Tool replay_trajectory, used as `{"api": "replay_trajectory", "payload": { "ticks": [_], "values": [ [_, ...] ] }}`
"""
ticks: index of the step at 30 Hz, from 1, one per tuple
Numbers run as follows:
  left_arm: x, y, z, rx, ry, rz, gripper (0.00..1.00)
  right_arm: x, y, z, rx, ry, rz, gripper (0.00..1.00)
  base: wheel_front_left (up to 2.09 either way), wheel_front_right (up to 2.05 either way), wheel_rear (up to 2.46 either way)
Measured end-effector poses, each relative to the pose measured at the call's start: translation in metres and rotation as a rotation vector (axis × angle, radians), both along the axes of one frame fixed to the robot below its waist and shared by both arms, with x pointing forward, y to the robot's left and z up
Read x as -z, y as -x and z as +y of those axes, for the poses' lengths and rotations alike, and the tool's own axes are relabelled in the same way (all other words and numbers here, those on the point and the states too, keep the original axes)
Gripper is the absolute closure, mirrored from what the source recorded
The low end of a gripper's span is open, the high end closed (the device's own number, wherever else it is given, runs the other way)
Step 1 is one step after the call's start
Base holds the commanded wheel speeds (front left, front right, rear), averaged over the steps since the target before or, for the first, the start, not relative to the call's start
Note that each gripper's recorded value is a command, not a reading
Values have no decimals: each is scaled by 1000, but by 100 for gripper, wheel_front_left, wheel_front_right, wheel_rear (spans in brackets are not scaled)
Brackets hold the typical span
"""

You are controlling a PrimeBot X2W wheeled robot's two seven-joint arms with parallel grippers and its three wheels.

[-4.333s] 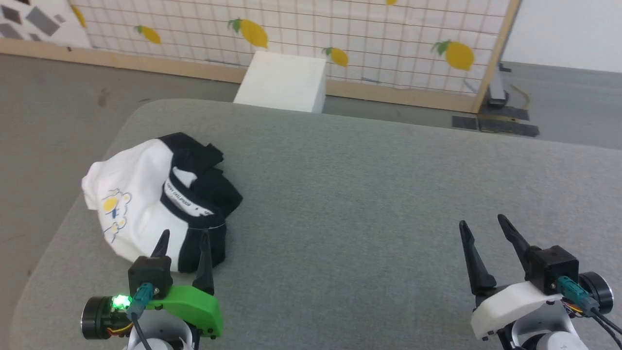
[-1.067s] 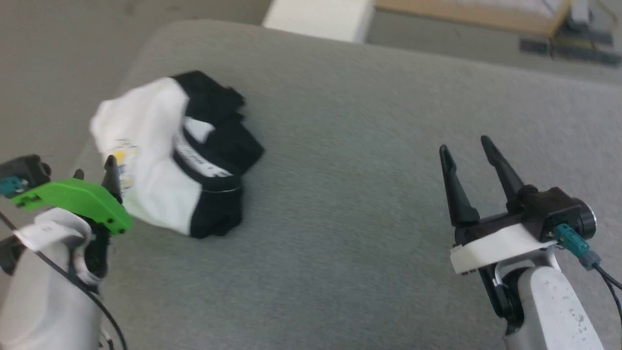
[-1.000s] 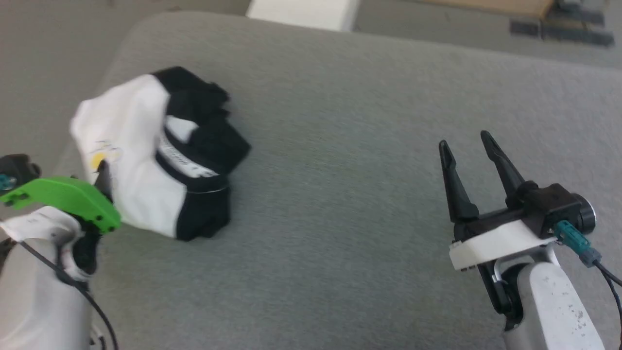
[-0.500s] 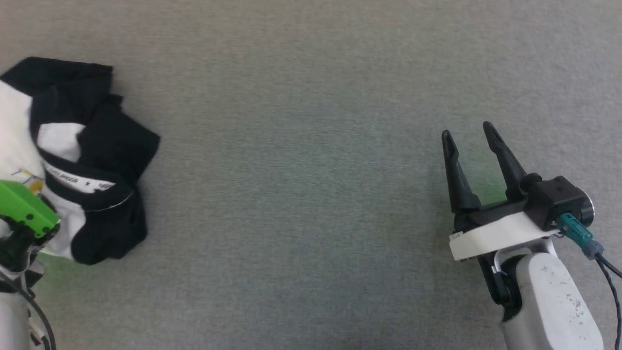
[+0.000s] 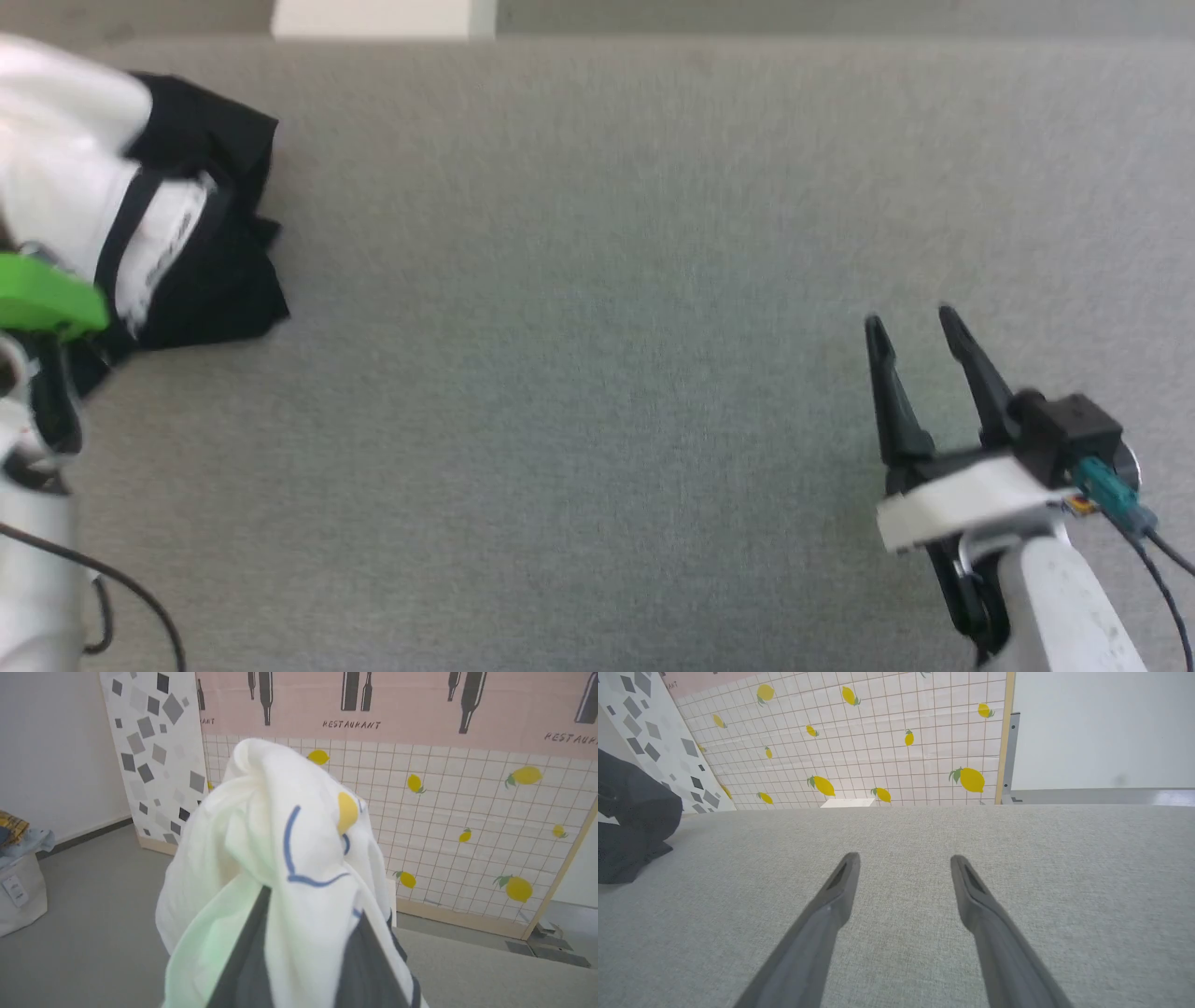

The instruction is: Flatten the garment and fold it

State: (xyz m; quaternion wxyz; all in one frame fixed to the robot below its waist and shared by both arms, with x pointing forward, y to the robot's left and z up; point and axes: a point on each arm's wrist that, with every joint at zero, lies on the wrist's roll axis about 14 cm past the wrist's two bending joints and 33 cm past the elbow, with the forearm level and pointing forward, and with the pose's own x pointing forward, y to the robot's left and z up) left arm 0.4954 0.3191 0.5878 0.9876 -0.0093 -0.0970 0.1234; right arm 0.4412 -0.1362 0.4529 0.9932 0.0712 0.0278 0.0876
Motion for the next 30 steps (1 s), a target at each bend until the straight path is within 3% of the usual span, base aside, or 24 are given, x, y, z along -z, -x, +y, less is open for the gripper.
{"api": "replay_trajectory", "payload": {
  "ticks": [7,18,22,25,30],
  "values": [
    [-106,26,-78,200,-78,-297,100,-30,30,-28,78,11,-58,0,0,0,0],
    [-159,41,-268,704,76,-420,100,-66,69,-79,225,38,-132,0,0,0,0],
    [-137,46,-335,885,108,-330,100,-69,83,-94,271,44,-136,0,0,0,0],
    [-96,46,-377,989,118,-164,100,-70,92,-105,308,48,-137,0,0,0,0],
    [38,63,-419,1098,47,330,100,-70,106,-125,373,56,-134,0,0,0,0]
  ]
}}
